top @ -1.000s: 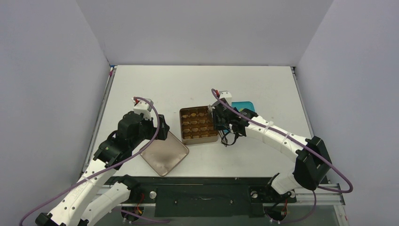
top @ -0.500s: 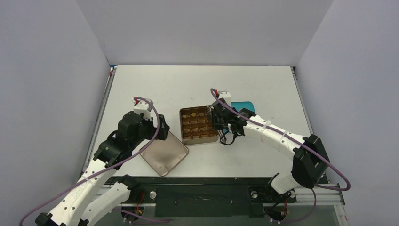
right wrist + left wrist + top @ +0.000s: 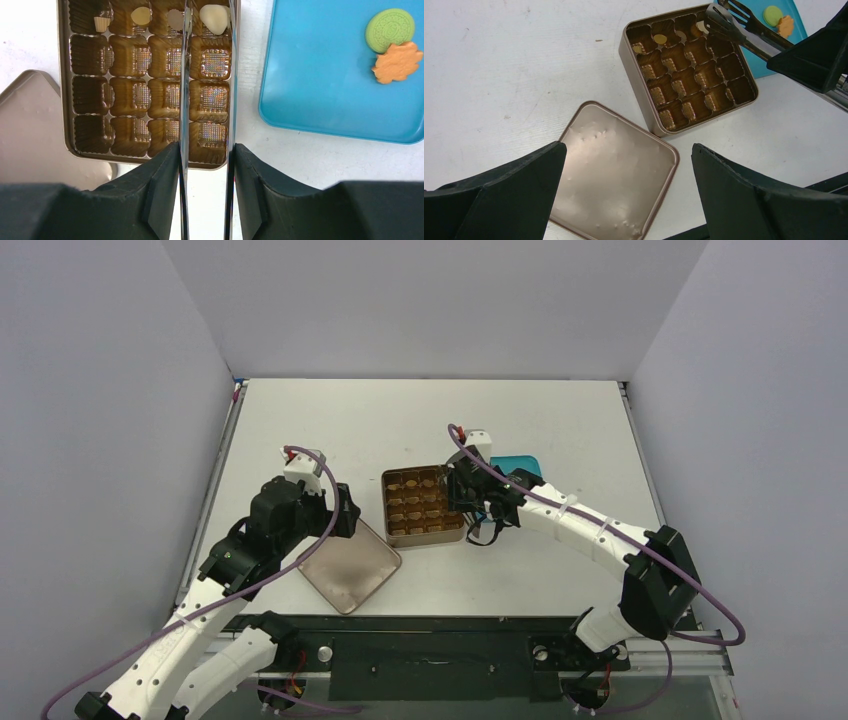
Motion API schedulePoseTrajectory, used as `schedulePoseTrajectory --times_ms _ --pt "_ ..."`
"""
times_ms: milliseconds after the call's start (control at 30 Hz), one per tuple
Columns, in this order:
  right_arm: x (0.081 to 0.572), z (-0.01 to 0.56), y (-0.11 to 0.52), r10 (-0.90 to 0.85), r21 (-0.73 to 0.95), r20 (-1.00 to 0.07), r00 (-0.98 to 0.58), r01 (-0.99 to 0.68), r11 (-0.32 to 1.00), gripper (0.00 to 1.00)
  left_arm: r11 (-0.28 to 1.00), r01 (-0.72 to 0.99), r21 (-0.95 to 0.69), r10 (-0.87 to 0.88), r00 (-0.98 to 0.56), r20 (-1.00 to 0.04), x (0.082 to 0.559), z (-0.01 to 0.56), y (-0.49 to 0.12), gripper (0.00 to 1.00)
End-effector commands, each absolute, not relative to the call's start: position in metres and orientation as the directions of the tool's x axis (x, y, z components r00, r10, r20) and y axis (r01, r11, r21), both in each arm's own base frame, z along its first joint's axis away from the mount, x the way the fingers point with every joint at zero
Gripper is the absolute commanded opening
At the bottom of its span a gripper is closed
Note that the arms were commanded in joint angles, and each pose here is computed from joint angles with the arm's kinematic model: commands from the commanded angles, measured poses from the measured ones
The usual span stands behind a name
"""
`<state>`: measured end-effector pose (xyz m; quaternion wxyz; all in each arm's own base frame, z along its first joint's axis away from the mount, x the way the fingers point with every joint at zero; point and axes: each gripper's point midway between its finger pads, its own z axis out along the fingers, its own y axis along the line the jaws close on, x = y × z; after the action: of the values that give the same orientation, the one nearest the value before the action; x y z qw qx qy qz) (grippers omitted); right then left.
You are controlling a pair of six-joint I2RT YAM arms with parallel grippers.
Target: Pack the cookies
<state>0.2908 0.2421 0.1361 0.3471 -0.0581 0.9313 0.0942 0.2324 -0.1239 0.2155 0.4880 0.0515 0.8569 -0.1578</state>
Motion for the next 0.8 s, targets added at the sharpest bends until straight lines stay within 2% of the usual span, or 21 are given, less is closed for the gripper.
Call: schedulePoseTrajectory --times_ms 0,433,767 --pt "0.305 0.172 0.25 0.027 0.185 -0.731 -0.682 -0.16 0.97 0.39 0.936 0.258 -0.24 -0.09 -0.484 -0.871 0.235 0.229 -0.127 0.97" --pt "0.298 0.203 0.205 0.119 0.221 -0.78 -0.614 -0.093 0.971 0.38 0.937 0.256 -0.239 -0.089 -0.485 -0.87 0.236 0.228 -0.127 0.97" --pt "0.302 0.183 0.169 0.15 0.214 -0.759 -0.633 -0.025 0.977 0.37 0.938 0.253 -0.236 -0.087 -0.488 -0.869 0.237 0.227 -0.127 0.97"
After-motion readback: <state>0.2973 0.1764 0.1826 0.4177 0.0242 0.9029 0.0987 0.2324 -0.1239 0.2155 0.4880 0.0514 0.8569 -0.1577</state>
